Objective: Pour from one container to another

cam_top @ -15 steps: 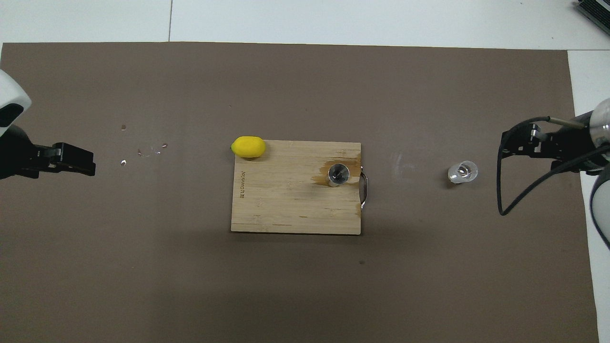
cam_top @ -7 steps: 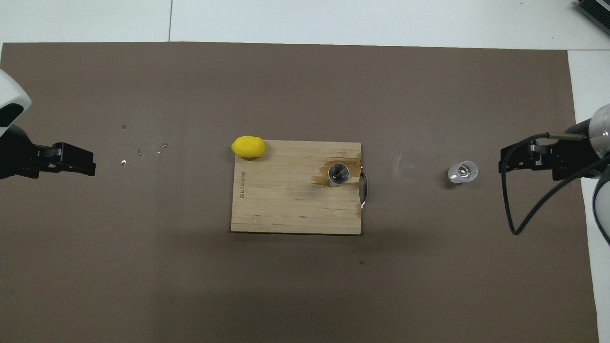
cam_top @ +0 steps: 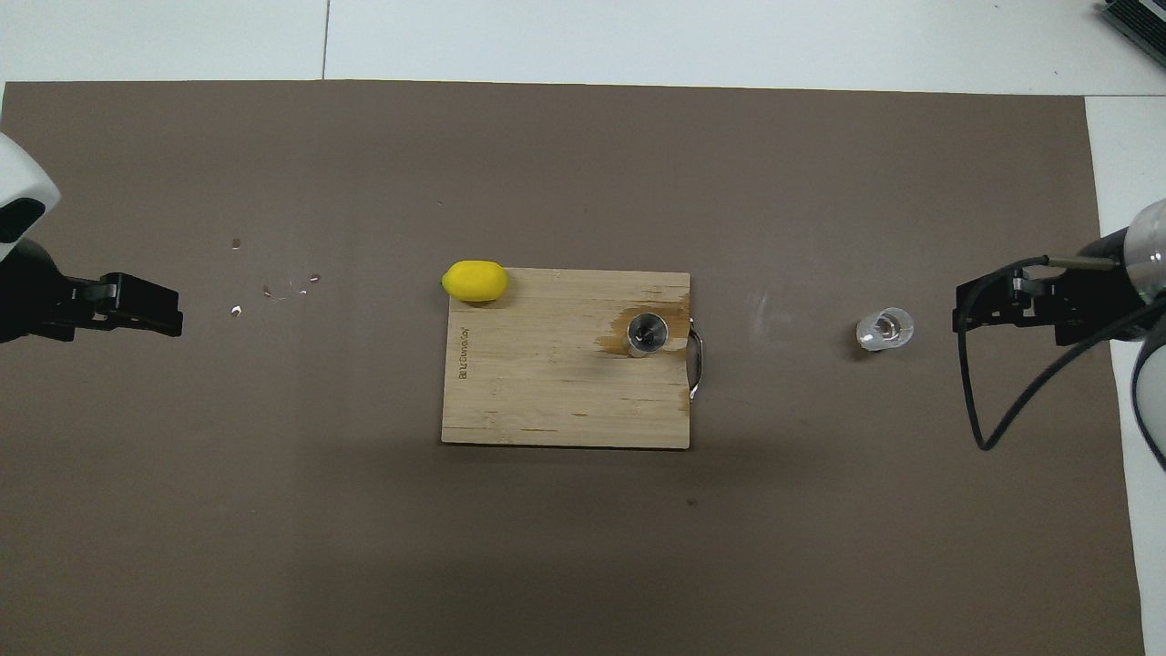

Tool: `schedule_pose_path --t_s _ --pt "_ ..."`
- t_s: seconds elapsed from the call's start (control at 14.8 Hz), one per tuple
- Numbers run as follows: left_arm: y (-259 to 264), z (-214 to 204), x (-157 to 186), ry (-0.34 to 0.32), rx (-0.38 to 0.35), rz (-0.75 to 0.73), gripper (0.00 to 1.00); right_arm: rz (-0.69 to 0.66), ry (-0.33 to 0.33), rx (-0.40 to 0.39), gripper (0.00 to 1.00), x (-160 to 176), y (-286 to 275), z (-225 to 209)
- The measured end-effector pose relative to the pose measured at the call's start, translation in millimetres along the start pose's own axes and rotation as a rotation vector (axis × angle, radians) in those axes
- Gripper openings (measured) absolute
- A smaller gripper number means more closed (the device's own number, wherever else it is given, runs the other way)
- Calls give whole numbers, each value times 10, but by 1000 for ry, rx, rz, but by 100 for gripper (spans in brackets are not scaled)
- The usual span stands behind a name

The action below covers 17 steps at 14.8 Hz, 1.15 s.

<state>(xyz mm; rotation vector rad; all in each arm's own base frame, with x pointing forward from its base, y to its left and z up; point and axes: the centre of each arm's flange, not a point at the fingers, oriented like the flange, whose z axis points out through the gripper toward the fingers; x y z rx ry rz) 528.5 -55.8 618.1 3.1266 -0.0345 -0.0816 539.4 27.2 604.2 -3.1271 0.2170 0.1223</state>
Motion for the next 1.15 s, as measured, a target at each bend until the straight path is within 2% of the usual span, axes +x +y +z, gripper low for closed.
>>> schedule_pose_path --t_s 0.14,0.34,1.15 --pt "0 0 0 0 0 0 100 -10 21 -40 100 11 -16 -12" --pt "0 0 0 0 0 0 100 -21 31 -58 100 11 -55 -18" --pt "47 -17 -10 5 1 15 100 -19 26 -28 100 7 -76 -17"
